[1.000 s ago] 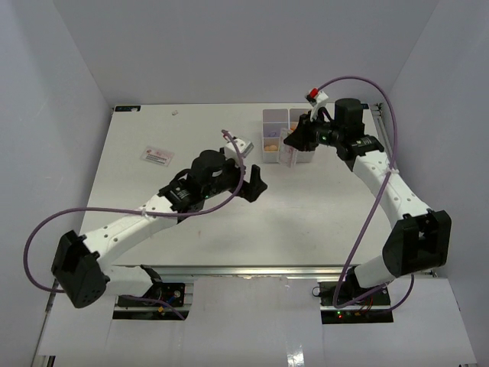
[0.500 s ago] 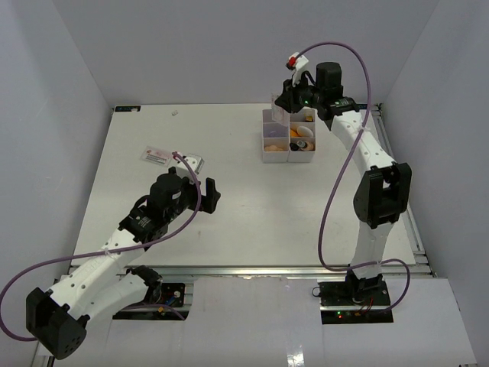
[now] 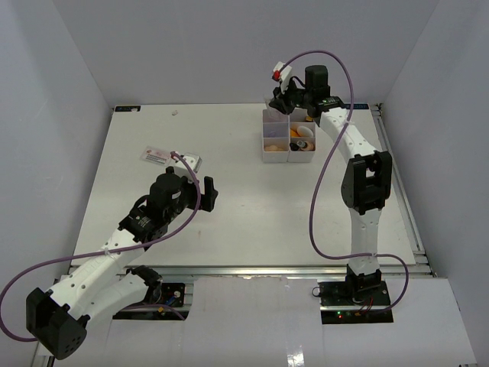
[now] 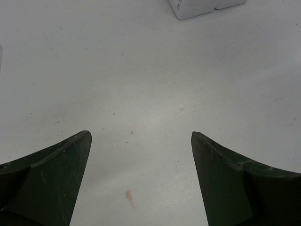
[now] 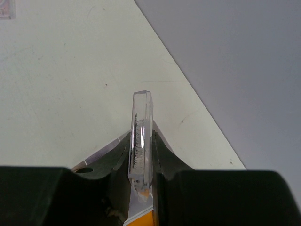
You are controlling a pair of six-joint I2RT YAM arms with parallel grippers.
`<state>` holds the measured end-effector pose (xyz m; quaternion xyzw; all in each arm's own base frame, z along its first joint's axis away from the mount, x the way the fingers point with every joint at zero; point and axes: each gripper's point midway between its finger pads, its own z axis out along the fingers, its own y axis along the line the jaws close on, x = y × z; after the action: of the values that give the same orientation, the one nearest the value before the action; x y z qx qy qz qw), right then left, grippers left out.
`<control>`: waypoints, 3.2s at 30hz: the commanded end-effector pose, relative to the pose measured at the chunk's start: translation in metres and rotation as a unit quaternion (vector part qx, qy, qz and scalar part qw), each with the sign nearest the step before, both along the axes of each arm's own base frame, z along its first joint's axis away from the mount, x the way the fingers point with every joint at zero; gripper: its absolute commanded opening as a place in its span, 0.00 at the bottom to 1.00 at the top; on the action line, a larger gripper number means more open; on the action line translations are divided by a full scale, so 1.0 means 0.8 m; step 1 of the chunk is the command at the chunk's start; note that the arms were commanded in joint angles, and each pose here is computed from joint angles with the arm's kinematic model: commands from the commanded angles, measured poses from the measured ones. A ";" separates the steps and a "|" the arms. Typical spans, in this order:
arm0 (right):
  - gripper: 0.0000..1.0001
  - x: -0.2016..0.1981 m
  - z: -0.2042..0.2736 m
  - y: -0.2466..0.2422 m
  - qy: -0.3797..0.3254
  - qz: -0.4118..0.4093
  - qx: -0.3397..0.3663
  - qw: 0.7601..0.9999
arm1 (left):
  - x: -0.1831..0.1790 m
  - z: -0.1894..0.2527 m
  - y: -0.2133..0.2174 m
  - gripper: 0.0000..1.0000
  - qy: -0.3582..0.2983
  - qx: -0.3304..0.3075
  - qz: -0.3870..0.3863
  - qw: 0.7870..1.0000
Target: Organize the makeup
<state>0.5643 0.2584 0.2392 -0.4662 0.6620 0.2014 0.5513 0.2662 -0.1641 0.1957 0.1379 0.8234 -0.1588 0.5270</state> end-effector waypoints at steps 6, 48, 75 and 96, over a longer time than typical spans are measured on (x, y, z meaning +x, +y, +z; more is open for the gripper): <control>0.12 0.023 0.018 0.009 -0.093 0.040 -0.028 0.995 | 0.003 0.004 0.006 0.98 -0.010 0.002 0.012 1.000; 0.86 -0.368 -0.019 -0.057 0.241 0.139 0.108 0.955 | 0.113 -0.054 0.092 0.98 0.200 -0.207 0.220 0.932; 0.88 -0.391 -0.017 -0.084 0.198 0.123 0.120 0.965 | 0.271 -0.157 0.250 0.98 0.357 -0.090 0.572 0.733; 0.88 -0.388 -0.025 -0.086 0.205 0.117 0.118 0.965 | 0.313 -0.189 0.232 0.98 0.370 -0.136 0.563 0.726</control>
<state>0.2527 0.1912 0.2186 -0.4196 0.6775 0.4345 0.4197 0.5035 0.0280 0.0373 -0.4834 0.8571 0.0411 0.1733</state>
